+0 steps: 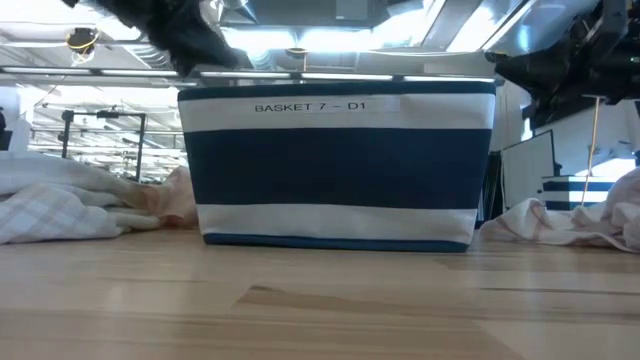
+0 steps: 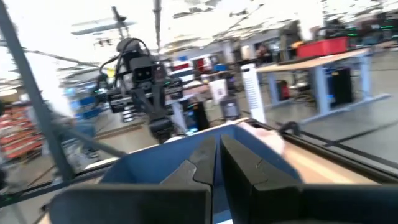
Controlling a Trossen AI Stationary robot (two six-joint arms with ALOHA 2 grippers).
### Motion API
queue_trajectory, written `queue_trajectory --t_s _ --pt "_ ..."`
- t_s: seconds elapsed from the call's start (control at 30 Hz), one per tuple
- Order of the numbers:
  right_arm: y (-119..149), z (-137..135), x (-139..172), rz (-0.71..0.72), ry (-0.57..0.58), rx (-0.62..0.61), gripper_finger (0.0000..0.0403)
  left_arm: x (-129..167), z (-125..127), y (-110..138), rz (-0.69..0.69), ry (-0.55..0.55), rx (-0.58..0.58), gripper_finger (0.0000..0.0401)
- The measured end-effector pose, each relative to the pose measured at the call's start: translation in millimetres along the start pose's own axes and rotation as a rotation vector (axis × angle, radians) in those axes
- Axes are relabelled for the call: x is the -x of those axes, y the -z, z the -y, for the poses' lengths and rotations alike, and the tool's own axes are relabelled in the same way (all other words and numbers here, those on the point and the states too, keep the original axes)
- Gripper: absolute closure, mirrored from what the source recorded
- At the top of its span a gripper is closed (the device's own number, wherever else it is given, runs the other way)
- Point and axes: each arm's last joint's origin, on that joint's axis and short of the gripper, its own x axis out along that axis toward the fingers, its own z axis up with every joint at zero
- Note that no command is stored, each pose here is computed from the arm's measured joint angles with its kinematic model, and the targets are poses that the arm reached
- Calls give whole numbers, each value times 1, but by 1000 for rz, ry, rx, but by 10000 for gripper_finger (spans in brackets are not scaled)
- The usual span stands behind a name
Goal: Fold towel
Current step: Move the blue laundry bin to the top right
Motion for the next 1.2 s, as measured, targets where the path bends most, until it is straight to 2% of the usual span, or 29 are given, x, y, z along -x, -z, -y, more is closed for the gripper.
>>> queue_trajectory --t_s 0.13,0.27,0.47,0.63,0.73,0.9,1.03,1.2 --pt "-4 -2 0 32 -45 -23 377 -9 11 -17 -42 -51 -70 398" --pt "-10 -3 1 97 -52 4 377 -17 5 -43 -42 -200 -74 395" --pt "-14 -2 1 150 18 65 377 -31 -27 -79 -18 -331 -64 388" --pt "-10 0 1 105 53 78 377 -53 -68 -82 -127 -439 -65 327" --pt "-4 1 0 49 63 81 377 -68 -92 -76 -190 -417 -22 282" --pt "-1 2 0 13 78 84 377 -93 -125 -50 -355 -264 67 230" --pt "-1 2 0 10 78 84 377 -104 -139 -31 -484 -268 106 216" --pt "2 3 0 -18 83 85 377 -106 -137 -26 -523 -228 115 217"
